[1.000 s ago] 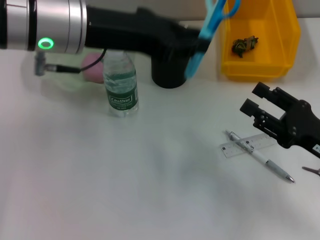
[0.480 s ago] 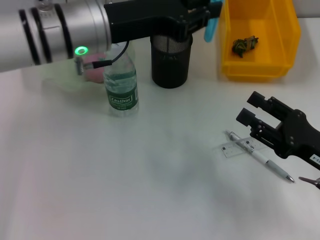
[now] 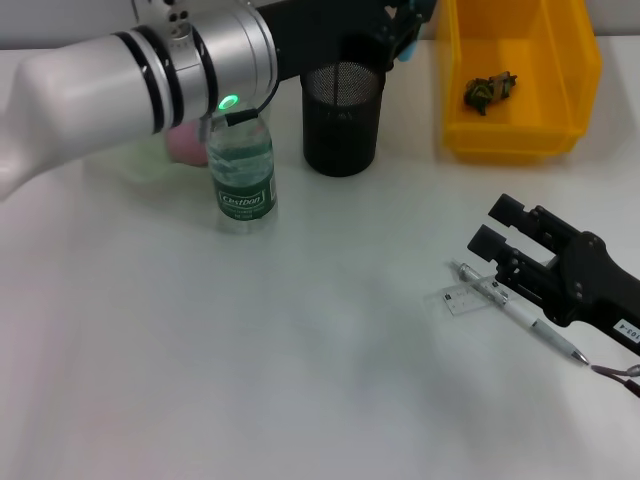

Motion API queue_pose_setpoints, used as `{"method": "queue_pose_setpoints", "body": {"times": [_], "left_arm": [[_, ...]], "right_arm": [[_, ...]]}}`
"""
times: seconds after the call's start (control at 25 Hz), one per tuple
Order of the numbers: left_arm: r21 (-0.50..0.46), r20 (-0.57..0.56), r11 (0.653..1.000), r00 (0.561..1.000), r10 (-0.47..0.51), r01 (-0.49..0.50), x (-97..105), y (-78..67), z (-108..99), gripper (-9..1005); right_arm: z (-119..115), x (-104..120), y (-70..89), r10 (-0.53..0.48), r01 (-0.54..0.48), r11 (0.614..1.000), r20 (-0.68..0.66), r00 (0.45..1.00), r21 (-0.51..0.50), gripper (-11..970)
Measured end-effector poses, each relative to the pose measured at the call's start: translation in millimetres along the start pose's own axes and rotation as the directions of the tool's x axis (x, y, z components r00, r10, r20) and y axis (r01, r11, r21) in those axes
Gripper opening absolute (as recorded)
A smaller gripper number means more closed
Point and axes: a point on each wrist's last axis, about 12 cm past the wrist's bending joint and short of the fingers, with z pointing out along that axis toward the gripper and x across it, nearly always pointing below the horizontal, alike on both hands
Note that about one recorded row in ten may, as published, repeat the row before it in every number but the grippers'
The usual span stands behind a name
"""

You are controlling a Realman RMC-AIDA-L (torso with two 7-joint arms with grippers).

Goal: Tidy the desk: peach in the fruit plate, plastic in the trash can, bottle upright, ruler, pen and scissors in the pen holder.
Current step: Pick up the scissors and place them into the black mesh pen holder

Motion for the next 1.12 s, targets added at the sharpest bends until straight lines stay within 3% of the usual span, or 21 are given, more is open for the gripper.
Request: {"method": "queue_pose_setpoints", "body": {"times": [0.4,1.12], "left_arm": [[-0.119,-0.019,0.993,1.000,0.025,-0.027,2,3.0,9,243],[-0.170,-0.070,0.985,0.997,-0.030,0.017,23,6.2,11,250]], "right_arm": [[0,1,0.7,0.008,-0.008,1.000,0.006,1.000,0.005,662],[5,-1,-1.5,0.001,-0.001,1.000,0.006,1.000,-0.004,662]]}}
